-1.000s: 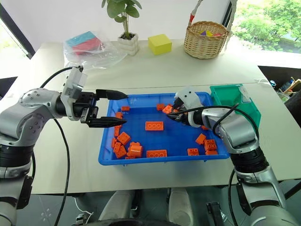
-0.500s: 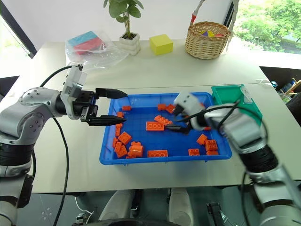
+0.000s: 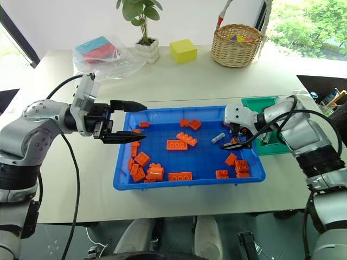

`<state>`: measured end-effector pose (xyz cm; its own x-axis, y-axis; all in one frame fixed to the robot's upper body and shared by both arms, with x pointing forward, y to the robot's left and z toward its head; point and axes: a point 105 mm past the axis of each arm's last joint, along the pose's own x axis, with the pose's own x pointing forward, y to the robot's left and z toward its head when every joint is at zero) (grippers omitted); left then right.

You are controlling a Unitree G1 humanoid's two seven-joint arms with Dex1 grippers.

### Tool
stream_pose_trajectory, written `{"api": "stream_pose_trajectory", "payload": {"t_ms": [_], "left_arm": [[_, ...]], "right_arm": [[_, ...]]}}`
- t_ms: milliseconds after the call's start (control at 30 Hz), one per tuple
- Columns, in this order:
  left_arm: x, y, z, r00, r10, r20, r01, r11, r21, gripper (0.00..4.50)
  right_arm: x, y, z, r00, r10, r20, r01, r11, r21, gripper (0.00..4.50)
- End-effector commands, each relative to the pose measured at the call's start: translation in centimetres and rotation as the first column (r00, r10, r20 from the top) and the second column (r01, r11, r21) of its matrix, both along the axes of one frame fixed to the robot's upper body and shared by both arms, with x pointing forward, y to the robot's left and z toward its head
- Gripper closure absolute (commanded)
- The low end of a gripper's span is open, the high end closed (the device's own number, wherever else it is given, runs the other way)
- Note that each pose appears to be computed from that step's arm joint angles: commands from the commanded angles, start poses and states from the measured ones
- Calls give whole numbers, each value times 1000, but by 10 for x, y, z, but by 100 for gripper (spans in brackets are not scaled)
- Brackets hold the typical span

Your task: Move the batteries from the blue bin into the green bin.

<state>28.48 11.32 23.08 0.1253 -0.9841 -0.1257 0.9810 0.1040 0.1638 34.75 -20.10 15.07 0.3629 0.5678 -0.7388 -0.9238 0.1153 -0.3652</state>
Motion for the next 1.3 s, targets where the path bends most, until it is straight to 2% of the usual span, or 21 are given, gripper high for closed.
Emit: {"api": "stream_pose_trajectory", "payload": {"t_ms": [33, 333, 433, 667, 700, 900, 1000, 1133, 1300], "left_arm": [[-3, 0, 12, 998, -6, 56, 6, 1000, -2, 0], [-3, -1, 14, 998, 2, 65, -2, 1000, -4, 0], [-2, -1, 15, 998, 4, 67, -3, 1000, -5, 0], [-1, -2, 16, 997, 1, 74, -1, 1000, -7, 0], [-1, -2, 16, 997, 1, 75, 0, 1000, -8, 0], [0, -3, 17, 997, -3, 77, 3, 1000, -7, 0], [-1, -3, 16, 997, -4, 74, 4, 1000, -8, 0], [-2, -3, 12, 998, -7, 62, 8, 1000, -10, 0], [-1, -3, 10, 999, -20, 49, 20, 1000, -12, 0]], "right_arm": [[9, 1, 7, 996, 57, 69, -56, 998, -28, 6], [11, 3, -11, 995, 98, 33, -96, 995, -37, 6], [11, 4, -14, 996, 88, 31, -88, 996, -22, 87], [-7, 3, -19, 996, 68, -50, -67, 997, 28, 427], [-10, 4, -16, 996, 62, -57, -60, 997, 43, 442], [-13, 11, 21, 996, -84, -8, 84, 969, 231, 442], [-7, 2, 43, 970, -233, 66, 201, 927, 316, 442], [-7, -38, 73, 864, -481, 148, 395, 831, 392, 442], [-18, -91, 79, 713, -675, 189, 571, 716, 402, 442]]}}
